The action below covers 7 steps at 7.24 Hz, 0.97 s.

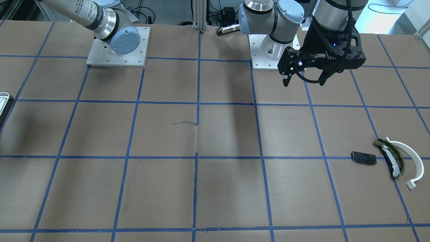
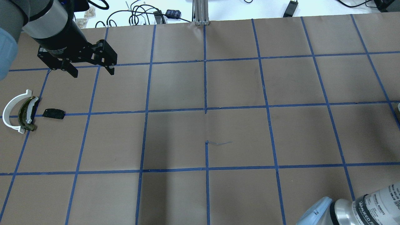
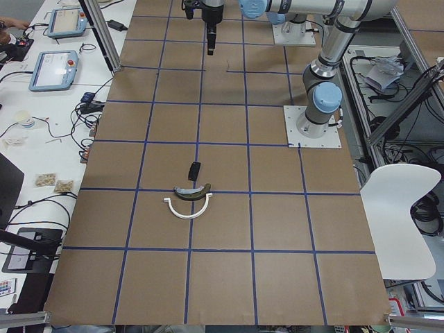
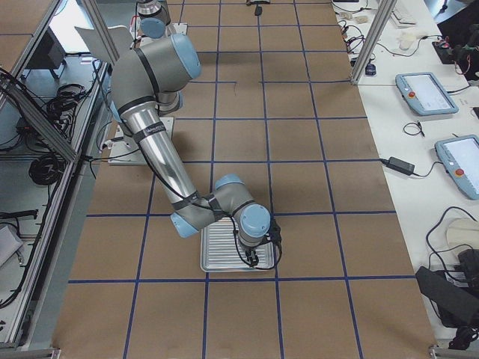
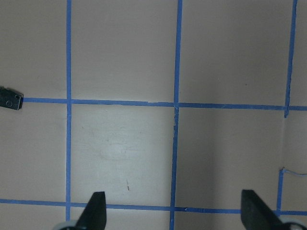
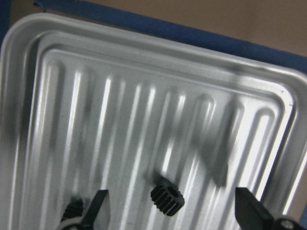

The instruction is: Place bearing gear from tray to pile

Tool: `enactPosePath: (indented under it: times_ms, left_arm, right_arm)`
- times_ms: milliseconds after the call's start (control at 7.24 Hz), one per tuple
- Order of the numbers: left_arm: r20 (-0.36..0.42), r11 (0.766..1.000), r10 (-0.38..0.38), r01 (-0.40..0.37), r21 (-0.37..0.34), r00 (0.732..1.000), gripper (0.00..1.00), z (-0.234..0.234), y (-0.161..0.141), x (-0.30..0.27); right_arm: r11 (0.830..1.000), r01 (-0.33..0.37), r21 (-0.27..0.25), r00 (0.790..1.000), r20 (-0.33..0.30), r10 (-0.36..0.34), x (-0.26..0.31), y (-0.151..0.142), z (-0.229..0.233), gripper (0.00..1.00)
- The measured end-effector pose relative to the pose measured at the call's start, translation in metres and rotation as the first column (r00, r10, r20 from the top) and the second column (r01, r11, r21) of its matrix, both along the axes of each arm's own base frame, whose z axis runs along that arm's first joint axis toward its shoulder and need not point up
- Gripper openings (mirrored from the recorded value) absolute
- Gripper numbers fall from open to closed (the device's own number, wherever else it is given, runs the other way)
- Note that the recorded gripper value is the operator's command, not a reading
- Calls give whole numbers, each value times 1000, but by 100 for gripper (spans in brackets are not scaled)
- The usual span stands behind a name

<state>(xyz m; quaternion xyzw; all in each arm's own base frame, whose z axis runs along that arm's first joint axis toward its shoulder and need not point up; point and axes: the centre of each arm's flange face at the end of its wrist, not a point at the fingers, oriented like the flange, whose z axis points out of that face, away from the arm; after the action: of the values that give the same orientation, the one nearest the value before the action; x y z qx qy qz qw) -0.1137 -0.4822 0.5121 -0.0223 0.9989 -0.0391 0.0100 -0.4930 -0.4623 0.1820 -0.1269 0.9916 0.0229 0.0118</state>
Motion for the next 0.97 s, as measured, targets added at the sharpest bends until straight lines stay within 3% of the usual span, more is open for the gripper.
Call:
enactPosePath:
  times_ms: [138, 414, 552, 967]
  left_arm:
    - [0, 1000, 0, 0, 1, 1000, 100, 0, 0, 0]
    - [0, 1000, 0, 0, 1, 1000, 100, -1, 0, 0]
    - [0, 1000, 0, 0, 1, 1000, 100, 0, 0, 0]
    - [0, 1000, 0, 0, 1, 1000, 100, 0, 0, 0]
  right_arm:
    - [1000, 0, 4, 1000, 1, 0, 1, 1, -1, 49]
    - [1000, 1, 8, 1000, 0, -1, 1, 1, -2, 20]
    - [1000, 1, 9, 1000, 0, -1, 1, 1, -2, 12]
    - [1000, 5, 7, 1000, -7, -5, 0, 1, 2, 9]
